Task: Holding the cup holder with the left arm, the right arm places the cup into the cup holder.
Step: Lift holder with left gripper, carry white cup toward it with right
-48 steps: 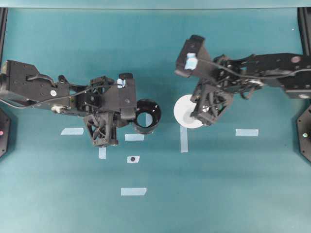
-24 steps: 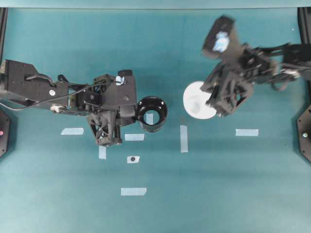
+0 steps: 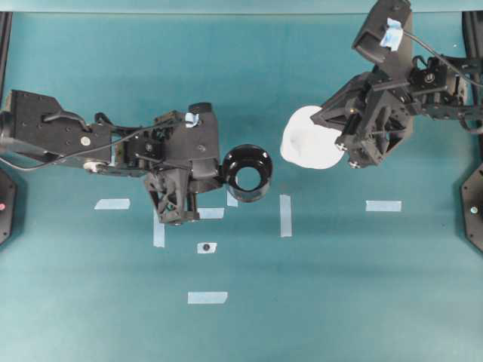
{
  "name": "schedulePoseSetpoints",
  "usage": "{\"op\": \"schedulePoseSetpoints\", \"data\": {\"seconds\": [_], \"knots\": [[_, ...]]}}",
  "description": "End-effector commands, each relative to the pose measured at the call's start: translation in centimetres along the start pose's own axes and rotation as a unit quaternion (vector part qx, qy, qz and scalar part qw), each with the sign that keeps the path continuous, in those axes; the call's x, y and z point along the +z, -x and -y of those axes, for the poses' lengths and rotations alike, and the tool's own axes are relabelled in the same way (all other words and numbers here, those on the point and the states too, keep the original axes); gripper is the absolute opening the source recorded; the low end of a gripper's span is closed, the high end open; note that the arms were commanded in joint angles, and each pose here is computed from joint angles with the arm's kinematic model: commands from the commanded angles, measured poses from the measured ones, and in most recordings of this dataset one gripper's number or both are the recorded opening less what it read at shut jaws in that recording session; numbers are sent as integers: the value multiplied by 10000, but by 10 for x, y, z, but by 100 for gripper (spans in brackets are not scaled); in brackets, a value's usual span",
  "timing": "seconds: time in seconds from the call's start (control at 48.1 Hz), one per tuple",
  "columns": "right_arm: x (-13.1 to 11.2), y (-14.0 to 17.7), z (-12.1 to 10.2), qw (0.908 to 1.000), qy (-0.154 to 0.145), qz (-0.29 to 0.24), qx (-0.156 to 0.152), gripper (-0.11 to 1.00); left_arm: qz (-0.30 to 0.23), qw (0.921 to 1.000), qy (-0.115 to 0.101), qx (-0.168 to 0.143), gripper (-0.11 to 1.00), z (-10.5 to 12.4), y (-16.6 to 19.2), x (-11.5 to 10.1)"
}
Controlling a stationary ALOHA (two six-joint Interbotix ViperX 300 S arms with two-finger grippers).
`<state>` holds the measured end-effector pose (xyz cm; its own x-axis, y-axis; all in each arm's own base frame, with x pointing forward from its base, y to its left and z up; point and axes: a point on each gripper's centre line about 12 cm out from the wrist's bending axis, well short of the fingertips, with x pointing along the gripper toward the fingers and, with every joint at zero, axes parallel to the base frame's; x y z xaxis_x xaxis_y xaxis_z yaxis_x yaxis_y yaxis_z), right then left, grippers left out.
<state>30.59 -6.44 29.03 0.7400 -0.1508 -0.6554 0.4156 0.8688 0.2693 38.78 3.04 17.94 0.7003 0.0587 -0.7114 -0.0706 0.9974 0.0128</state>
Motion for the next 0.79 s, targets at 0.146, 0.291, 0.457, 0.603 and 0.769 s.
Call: {"op": "schedulePoseSetpoints", "data": {"seconds": [0.146,0.291,0.457,0.603,0.769], "knots": [[22,1,-18,9992,-18,306,248,3,16,10000,-47,-1,26,1,1,16],[23,-10,-26,9993,53,207,292,3,1,9999,-110,-16,26,3,-2,18],[17,-27,-27,9996,86,26,249,3,16,9999,-156,-17,26,3,-1,19],[14,-42,-27,9997,99,-60,218,3,8,9998,-219,-10,26,2,-2,19],[10,-57,-26,9997,104,-154,184,3,24,9997,-227,-11,26,2,-2,21]]}}
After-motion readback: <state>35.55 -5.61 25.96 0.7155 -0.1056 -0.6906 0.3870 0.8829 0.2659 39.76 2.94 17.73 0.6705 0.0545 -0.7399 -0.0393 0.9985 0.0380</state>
